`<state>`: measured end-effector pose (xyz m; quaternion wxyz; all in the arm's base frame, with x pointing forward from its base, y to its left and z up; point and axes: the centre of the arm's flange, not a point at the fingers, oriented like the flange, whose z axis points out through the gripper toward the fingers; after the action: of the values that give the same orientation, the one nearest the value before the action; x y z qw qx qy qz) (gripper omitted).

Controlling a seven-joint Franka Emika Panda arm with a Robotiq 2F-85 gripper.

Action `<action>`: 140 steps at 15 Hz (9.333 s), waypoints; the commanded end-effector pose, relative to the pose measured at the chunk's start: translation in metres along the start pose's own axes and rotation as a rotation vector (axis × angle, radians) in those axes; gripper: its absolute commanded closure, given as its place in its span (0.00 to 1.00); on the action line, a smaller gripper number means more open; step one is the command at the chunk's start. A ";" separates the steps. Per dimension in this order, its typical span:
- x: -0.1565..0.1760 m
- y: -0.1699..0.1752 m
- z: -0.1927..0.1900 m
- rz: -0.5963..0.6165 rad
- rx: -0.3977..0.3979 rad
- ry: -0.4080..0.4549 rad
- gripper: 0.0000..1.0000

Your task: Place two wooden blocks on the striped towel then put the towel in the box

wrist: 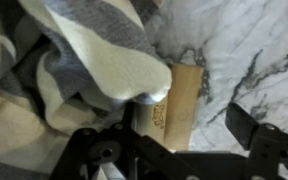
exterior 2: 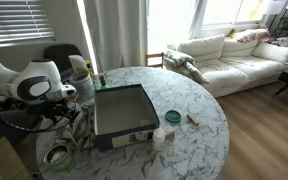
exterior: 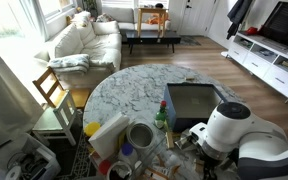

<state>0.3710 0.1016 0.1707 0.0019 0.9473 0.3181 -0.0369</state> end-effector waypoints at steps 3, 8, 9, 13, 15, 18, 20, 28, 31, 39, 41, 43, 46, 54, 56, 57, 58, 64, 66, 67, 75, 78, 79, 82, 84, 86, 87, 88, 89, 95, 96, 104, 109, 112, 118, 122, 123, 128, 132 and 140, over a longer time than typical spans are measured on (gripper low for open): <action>0.000 0.001 0.008 0.004 0.007 -0.008 0.55; 0.002 -0.001 -0.004 -0.005 0.012 -0.006 0.81; 0.003 -0.001 -0.011 -0.008 0.016 -0.010 0.81; -0.004 -0.003 -0.052 -0.021 0.047 -0.083 0.81; -0.006 -0.003 -0.077 -0.035 0.074 -0.117 0.81; -0.011 0.002 -0.110 -0.042 0.110 -0.137 0.81; -0.014 0.010 -0.126 -0.030 0.104 -0.137 0.81; -0.027 0.055 -0.096 0.019 -0.051 -0.144 0.81; -0.030 0.063 -0.078 0.044 -0.109 -0.125 0.81; -0.034 0.044 -0.016 0.017 -0.259 -0.115 0.81; -0.035 0.037 -0.003 0.009 -0.264 -0.129 0.81; -0.034 0.030 0.009 0.011 -0.221 -0.129 0.81; -0.029 0.019 0.023 0.030 -0.092 -0.091 0.81; -0.022 0.028 -0.008 0.035 -0.057 -0.072 0.81; -0.028 0.032 -0.015 0.018 -0.098 -0.106 0.81; -0.030 0.033 -0.017 0.009 -0.116 -0.119 0.81; -0.032 0.034 -0.019 0.001 -0.138 -0.131 0.81; -0.035 0.044 -0.039 -0.017 -0.294 -0.114 0.81; -0.037 0.044 -0.031 -0.008 -0.330 -0.122 0.68; -0.038 0.043 -0.030 -0.005 -0.339 -0.123 0.31; -0.026 0.032 -0.074 0.053 -0.308 -0.120 0.00; -0.015 0.024 -0.078 0.146 -0.265 -0.090 0.00; -0.010 0.023 -0.078 0.186 -0.272 -0.066 0.00; -0.004 0.025 -0.076 0.334 -0.273 -0.007 0.00; 0.000 0.028 -0.072 0.444 -0.276 0.024 0.00; 0.004 0.027 -0.068 0.554 -0.265 0.054 0.00; 0.007 0.025 -0.068 0.597 -0.257 0.065 0.00; 0.010 0.024 -0.068 0.642 -0.259 0.073 0.00; 0.012 0.023 -0.068 0.684 -0.258 0.087 0.00; 0.028 0.022 -0.048 0.919 -0.301 0.141 0.01; 0.029 0.023 -0.046 0.946 -0.327 0.145 0.06; 0.050 0.021 -0.057 1.070 -0.332 0.228 0.00; 0.059 0.030 -0.049 1.149 -0.337 0.280 0.00; 0.061 0.035 -0.041 1.226 -0.319 0.306 0.00; 0.068 0.043 -0.032 1.313 -0.305 0.374 0.14; 0.064 0.040 -0.035 1.309 -0.300 0.303 0.51; 0.063 0.039 -0.037 1.305 -0.300 0.289 0.58; 0.053 0.030 -0.059 1.273 -0.281 0.195 0.98; 0.035 0.028 -0.083 1.239 -0.349 0.108 1.00; -0.007 0.031 -0.121 1.052 -0.368 -0.026 0.99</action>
<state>0.4152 0.0859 0.2744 0.1930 0.9527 -0.2307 0.0436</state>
